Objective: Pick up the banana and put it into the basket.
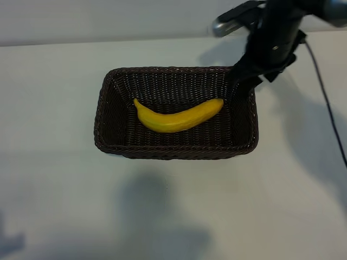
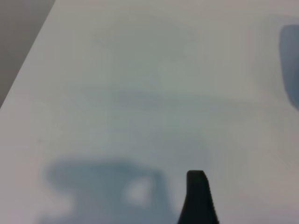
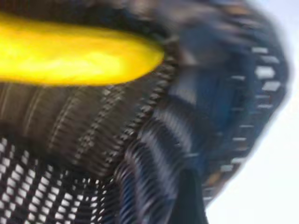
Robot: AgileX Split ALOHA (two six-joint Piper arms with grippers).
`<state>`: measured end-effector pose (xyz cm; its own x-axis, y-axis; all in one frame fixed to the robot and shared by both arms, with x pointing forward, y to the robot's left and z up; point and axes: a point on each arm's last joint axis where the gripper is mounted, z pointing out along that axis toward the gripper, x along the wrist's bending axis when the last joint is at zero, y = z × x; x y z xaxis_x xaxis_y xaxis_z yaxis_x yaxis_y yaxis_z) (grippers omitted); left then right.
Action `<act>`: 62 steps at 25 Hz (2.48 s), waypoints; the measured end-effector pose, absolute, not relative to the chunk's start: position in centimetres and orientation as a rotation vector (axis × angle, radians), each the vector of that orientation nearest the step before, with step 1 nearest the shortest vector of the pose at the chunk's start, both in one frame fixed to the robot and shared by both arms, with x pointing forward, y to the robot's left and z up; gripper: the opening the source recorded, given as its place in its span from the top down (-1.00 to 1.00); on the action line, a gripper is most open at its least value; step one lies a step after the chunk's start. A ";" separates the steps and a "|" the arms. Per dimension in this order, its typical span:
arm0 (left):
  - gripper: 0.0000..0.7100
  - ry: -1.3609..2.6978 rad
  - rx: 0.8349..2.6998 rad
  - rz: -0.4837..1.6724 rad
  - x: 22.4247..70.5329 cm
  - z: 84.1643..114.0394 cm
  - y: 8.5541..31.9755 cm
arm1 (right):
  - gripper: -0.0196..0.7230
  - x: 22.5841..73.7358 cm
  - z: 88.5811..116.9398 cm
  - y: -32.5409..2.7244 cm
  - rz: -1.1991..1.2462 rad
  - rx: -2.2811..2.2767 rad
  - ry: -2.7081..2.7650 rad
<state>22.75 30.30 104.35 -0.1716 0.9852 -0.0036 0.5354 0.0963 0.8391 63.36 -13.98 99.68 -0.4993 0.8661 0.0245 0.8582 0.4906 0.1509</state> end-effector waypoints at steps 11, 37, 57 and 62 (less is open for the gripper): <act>-0.54 1.779 1.493 0.963 22.7 104.4 30.3 | -0.60 66.0 99.6 -26.4 0.184 2.119 2.270; -0.54 1.779 1.493 0.963 22.7 104.4 30.3 | -0.60 51.0 108.6 -31.6 0.155 2.053 2.061; -0.54 1.779 1.493 0.963 22.7 104.4 30.3 | -0.60 28.7 105.9 -30.6 0.550 1.845 1.787; -0.54 1.779 1.493 0.963 22.7 104.4 30.3 | -0.60 27.7 104.1 -30.5 0.626 1.782 1.729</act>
<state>22.75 30.30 104.35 -0.1715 0.9852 -0.0034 0.5354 0.0961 0.8391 27.72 -30.49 104.11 0.0531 0.9969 -0.0582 0.7289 0.0011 0.6846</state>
